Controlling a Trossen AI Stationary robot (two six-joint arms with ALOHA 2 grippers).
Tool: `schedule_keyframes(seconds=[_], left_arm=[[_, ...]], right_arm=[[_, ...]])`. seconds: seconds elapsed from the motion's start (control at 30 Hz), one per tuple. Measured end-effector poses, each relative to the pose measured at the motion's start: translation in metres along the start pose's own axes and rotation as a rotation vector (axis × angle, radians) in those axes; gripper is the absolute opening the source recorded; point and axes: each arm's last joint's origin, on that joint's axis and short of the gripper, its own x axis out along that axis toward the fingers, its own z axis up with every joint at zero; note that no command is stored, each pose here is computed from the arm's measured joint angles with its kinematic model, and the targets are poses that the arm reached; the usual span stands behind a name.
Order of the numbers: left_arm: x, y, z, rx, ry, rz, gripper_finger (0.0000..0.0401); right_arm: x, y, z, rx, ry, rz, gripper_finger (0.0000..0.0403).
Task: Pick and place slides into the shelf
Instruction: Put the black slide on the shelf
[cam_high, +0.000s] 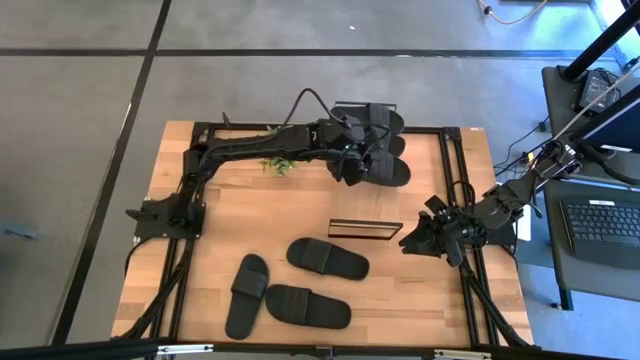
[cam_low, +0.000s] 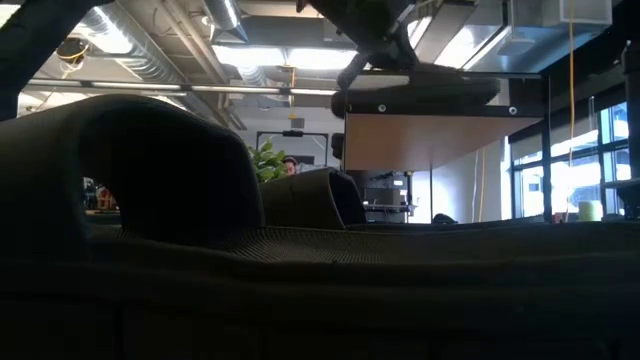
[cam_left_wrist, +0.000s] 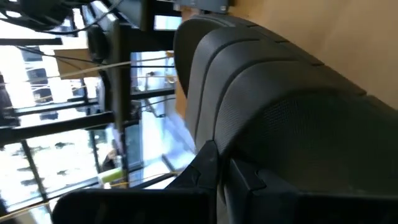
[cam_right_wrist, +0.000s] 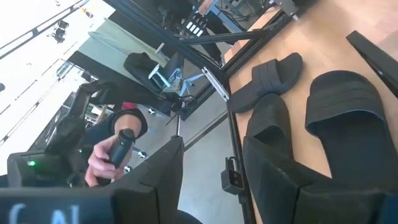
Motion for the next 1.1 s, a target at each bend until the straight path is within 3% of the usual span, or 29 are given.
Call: schedule_keyframes(seconds=[0.4,0.8,1.1], left_arm=[[0.020,-0.010,-0.017,-0.075,0.018,-0.034,0.0000],[0.021,-0.020,-0.018,-0.067,0.037,-0.121,0.0000],[0.025,-0.019,-0.018,-0.119,0.051,-0.099,0.0012]], right_arm=[[0.000,-0.002,-0.001,-0.005,-0.008,-0.030,0.0167],[0.000,-0.003,-0.001,-0.012,-0.001,-0.039,0.0167],[0.000,-0.003,-0.001,-0.014,0.000,-0.041,0.0167]])
